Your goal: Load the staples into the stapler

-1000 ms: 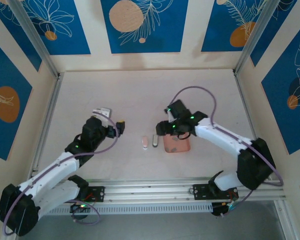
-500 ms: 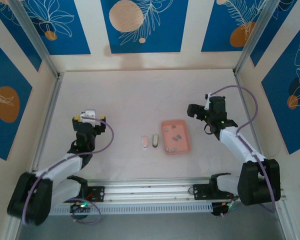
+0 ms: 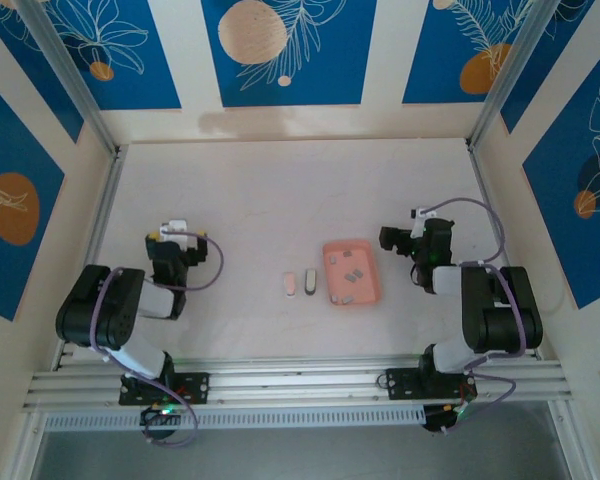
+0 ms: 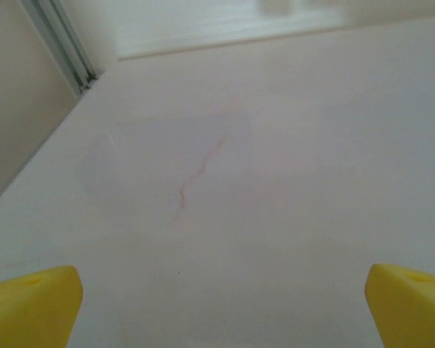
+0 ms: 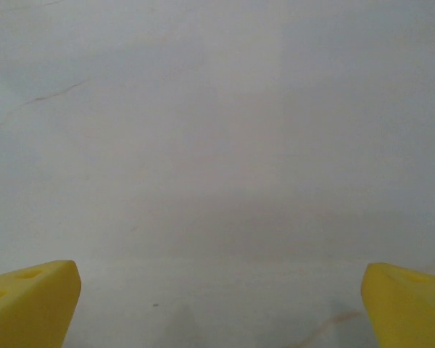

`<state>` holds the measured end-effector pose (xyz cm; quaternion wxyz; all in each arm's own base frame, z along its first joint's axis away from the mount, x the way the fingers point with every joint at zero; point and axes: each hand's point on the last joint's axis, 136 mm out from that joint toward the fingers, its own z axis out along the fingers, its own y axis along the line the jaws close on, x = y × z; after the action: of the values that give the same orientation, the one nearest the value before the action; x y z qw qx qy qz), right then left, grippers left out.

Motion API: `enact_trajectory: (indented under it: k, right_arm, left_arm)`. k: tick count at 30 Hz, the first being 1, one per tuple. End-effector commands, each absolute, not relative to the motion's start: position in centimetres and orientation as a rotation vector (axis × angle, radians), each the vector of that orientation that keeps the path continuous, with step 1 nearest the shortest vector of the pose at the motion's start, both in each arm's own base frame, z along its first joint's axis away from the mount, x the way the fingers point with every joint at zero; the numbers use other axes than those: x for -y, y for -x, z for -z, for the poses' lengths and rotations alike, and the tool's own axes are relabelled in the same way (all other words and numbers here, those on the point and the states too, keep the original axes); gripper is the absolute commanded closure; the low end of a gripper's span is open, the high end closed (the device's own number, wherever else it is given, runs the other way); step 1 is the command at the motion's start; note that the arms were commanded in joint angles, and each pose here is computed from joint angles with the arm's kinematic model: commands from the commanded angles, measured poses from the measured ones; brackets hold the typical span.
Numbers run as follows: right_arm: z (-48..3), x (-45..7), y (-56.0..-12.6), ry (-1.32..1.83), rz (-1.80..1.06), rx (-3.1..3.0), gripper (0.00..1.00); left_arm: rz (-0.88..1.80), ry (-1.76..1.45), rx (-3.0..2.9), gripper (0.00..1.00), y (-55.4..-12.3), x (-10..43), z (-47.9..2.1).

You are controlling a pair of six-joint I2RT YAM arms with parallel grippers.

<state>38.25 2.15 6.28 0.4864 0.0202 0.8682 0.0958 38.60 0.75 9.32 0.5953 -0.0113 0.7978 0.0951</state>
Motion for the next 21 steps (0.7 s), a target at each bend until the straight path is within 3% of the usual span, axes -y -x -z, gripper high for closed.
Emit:
enact_trajectory:
  k: [1, 21]
  right_arm:
    - [-9.4, -3.3, -39.6, 0.062, -0.269, -1.955, 0.01]
    - [-9.3, -3.3, -39.6, 0.064, -0.257, -1.963, 0.01]
  left_arm:
    - [-0.115, 0.020, -1.879, 0.00, -39.2, 0.1, -9.4]
    - [-0.056, -0.083, -1.902, 0.00, -39.6, 1.8, -9.2]
